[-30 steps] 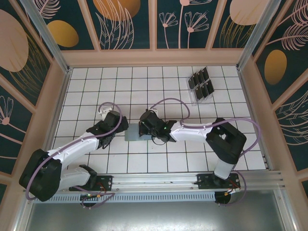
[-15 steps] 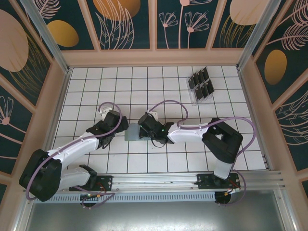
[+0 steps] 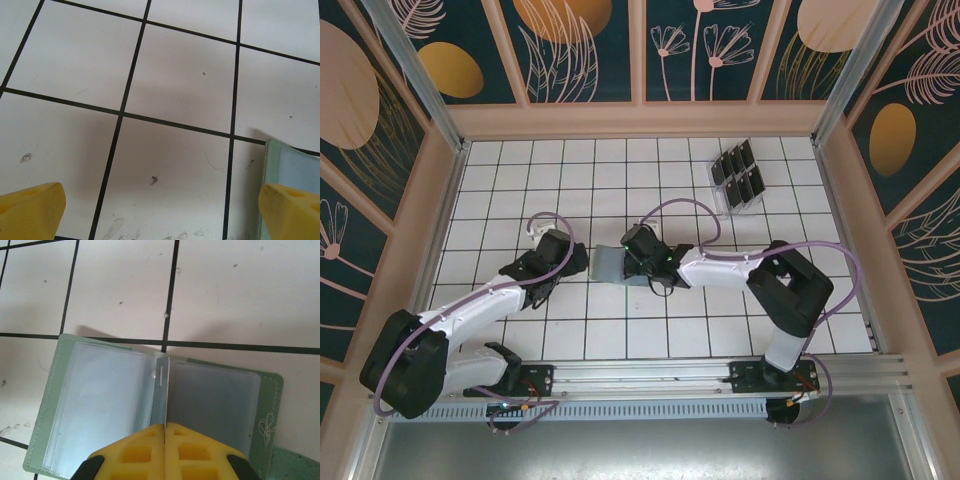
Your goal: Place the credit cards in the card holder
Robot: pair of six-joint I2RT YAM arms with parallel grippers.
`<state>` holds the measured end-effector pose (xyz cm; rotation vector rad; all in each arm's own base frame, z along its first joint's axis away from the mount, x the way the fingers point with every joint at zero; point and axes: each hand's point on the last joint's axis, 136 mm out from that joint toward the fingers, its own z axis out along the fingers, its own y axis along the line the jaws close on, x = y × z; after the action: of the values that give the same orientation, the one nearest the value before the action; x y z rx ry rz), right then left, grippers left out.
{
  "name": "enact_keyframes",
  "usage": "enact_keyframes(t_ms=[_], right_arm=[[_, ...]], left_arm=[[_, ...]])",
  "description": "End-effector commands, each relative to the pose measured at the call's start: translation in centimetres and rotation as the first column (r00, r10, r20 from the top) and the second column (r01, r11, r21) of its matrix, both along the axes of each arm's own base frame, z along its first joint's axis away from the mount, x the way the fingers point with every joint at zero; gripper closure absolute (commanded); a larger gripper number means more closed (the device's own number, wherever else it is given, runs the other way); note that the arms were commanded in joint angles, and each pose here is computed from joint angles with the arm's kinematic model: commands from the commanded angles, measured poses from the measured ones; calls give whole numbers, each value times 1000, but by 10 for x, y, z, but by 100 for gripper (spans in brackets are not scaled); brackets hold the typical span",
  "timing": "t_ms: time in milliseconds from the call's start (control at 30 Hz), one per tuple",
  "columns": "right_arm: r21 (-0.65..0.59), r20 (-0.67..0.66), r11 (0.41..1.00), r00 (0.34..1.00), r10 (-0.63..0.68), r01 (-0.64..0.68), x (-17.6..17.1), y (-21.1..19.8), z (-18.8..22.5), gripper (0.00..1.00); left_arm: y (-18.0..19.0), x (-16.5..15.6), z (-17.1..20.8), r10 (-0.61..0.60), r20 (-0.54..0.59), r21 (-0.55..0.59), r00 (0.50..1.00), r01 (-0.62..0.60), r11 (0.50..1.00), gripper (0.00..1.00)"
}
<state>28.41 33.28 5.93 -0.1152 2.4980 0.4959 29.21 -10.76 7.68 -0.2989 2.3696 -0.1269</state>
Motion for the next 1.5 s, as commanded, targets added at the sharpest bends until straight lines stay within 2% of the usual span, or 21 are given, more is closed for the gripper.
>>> enact_keyframes(t_ms=[0, 233, 533, 967, 1467], right_arm=[[-80, -19, 996, 999, 28, -29, -3, -23, -7, 100], [27, -12, 997, 997, 71, -70, 2, -15, 12, 100], [59, -29, 995, 996, 84, -82, 4, -17, 7, 100], [167, -56, 984, 996, 76, -66, -5, -12, 9, 100], [185, -63, 982, 997, 52, -39, -8, -18, 2, 100]], left_arm=[[-11, 9, 12, -41, 22, -27, 999, 42, 999, 1], [-37, 14, 7, -152, -20, -67, 988, 151, 986, 1], [-72, 18, 0, -288, -71, -9, 955, 288, 958, 1], [-73, 3, -32, -280, -151, 59, 948, 292, 955, 1], [-70, -5, -54, -277, -213, 131, 937, 308, 942, 2]])
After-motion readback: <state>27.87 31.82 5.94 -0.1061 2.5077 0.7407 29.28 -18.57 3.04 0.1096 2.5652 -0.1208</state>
